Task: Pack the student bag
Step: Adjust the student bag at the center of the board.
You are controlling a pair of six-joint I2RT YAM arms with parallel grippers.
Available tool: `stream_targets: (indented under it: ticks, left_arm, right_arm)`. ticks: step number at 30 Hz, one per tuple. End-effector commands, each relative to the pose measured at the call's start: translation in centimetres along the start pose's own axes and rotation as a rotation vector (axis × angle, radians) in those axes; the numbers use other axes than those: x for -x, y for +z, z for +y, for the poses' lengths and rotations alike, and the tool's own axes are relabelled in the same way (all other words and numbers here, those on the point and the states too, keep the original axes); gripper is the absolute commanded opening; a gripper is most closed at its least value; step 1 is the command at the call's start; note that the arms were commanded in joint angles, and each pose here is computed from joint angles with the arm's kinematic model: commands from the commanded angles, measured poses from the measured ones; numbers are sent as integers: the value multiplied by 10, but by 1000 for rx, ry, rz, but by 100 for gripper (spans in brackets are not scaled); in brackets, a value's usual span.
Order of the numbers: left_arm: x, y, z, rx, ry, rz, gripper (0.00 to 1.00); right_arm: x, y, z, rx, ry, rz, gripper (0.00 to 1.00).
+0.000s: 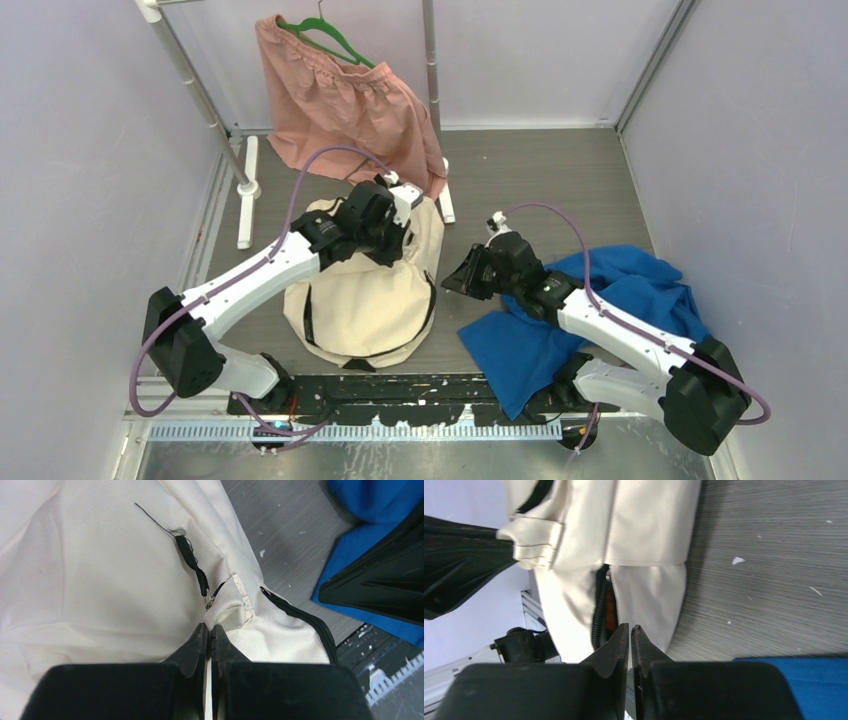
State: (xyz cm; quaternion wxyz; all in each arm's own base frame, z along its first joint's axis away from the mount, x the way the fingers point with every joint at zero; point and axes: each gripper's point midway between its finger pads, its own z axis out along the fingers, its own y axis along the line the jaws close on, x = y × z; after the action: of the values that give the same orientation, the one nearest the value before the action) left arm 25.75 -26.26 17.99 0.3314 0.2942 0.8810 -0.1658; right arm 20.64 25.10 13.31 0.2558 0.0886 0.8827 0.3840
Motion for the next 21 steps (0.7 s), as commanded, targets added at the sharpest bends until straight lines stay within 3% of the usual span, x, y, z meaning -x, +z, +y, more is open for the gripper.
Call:
stream_targets:
  ticks: [1, 8, 11, 13, 16, 21]
  left_arm:
    - [4, -13, -15, -143, 33, -6, 0]
    - [-1, -15, 0, -130, 22, 15, 2]
    - [2, -21, 9, -83, -23, 14, 59]
    - [4, -28, 7, -85, -62, 13, 77]
    - [1, -39, -4, -124, -141, 11, 80]
    - [-15, -48, -32, -195, -270, 9, 69]
  right_arm:
    - [13, -4, 41, 137, -26, -61, 12]
    - [-6, 23, 44, 123, -41, 18, 13]
    - [-20, 36, 57, 145, -83, 78, 13]
    - [-33, 46, 61, 137, -120, 127, 13]
    - [-42, 57, 54, 90, -138, 179, 12]
    - [-21, 35, 38, 8, -190, 84, 11]
